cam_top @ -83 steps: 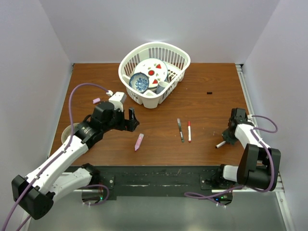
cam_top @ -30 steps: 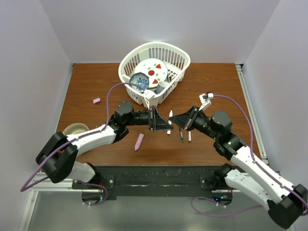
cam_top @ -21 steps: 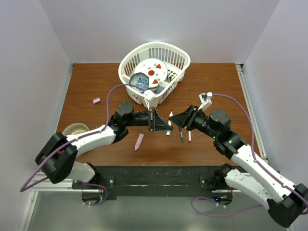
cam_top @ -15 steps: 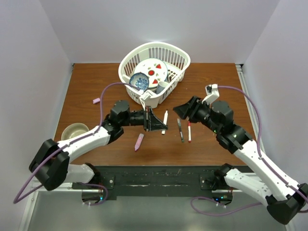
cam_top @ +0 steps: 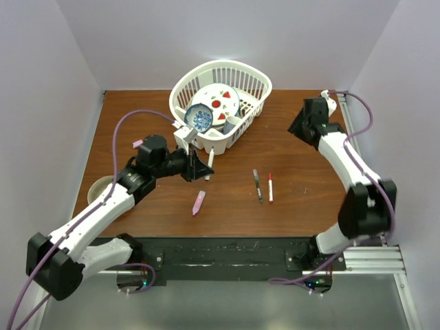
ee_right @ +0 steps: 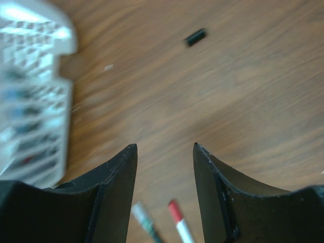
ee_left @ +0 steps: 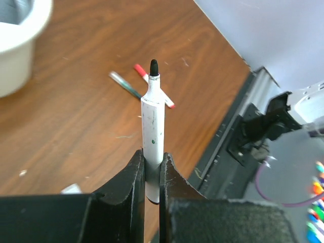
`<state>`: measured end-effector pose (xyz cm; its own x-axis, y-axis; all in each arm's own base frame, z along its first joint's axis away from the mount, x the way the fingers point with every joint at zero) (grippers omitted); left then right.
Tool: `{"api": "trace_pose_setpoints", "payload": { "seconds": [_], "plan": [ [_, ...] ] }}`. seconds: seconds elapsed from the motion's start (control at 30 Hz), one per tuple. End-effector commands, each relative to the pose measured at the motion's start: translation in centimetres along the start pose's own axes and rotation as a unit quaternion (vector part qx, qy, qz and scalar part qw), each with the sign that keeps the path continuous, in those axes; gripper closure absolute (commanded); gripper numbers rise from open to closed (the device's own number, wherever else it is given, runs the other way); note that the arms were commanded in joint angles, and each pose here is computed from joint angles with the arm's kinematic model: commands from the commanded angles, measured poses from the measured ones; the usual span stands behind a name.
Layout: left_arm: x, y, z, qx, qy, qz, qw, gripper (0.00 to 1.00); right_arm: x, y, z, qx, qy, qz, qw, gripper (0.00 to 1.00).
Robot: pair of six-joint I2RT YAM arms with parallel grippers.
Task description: Insert the pens into the pen caps
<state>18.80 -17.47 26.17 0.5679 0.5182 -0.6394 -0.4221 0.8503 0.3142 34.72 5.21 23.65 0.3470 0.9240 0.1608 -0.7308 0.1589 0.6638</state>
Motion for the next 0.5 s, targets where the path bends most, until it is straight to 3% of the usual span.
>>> {"api": "trace_pose_setpoints", "payload": {
  "seconds": [0.0,0.13,0.47],
  "plan": [
    [0.5,2.2,0.2,-0.032,-0.066,0.080,0.994,1.00,-1.2,-4.7,2.3,0.022,-0.026,-0.100,0.994,0.50],
    [0.4,2.6,0.2,-0.040,-0.069,0.079,0.994,1.00,-1.4,-9.6,3.3,0.074,-0.092,-0.165,0.979,0.59],
    [0.6,2.8,0.2,-0.044,-0.074,0.093,0.992,1.00,-0.8,-14.5,5.2,0.096,-0.150,-0.208,0.962,0.58]
  ]
}}
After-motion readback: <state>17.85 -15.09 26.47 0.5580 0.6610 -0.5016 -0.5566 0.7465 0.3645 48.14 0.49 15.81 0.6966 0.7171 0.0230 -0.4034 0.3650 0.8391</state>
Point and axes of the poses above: each gripper's point midway between its finger pads, its own y axis back along the fingers, its own x axis along the line the jaws close on, z = x × y, the point moved 10 cm from there along y, back along the fingers, and after that the axes turned 10 degrees about y, right-handed, at the moved point
